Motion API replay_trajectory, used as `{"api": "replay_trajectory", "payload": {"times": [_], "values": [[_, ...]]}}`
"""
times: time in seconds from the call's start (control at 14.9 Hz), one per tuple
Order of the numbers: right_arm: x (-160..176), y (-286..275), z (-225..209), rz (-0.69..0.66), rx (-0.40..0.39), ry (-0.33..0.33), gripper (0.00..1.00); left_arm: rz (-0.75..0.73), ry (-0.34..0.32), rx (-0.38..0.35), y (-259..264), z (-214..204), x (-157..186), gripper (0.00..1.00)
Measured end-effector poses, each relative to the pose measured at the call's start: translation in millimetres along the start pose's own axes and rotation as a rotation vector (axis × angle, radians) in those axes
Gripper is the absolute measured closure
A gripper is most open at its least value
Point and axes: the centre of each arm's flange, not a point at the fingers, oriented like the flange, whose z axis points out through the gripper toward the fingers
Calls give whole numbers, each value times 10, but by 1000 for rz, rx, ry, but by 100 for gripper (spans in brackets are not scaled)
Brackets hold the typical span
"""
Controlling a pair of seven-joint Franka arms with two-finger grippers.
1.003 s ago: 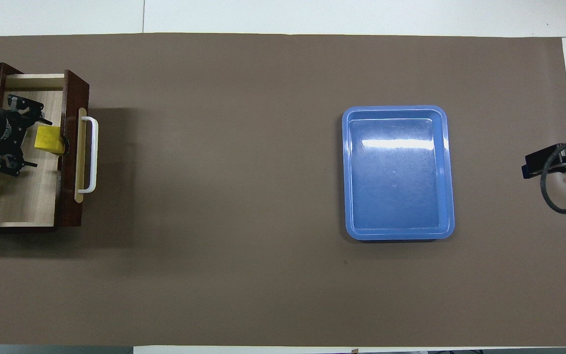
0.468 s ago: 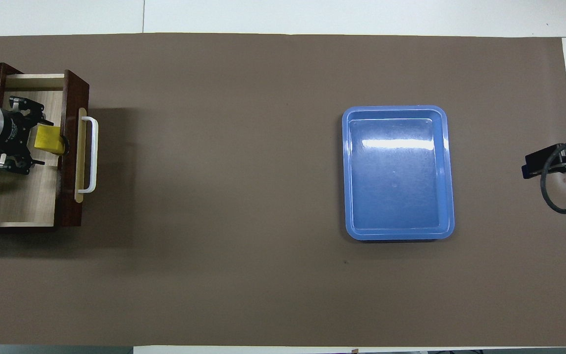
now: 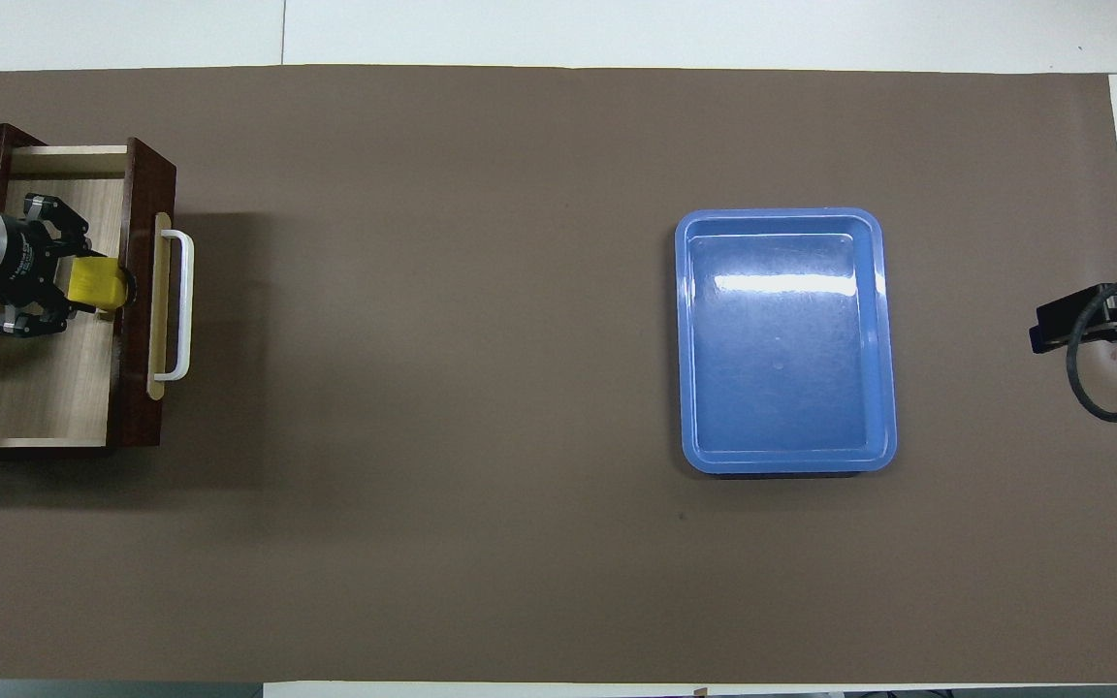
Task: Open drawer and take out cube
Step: 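Close the left gripper on the yellow cube, then lift the cube out with the left gripper while the right gripper approaches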
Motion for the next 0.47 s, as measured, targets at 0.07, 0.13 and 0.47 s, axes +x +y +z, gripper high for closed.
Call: {"api": "replay_trajectory", "payload": {"times": [0.07, 0.13, 0.47], "values": [[0, -3, 0, -1, 0, -1, 0, -1, -4, 3, 23, -65, -6, 44], [-1, -7, 1, -1, 0, -1, 0, -3, -9, 14, 63, -184, -3, 44], [-1, -28, 0, -5, -1, -2, 0, -22, -56, 111, 430, -839, -485, 44]]}}
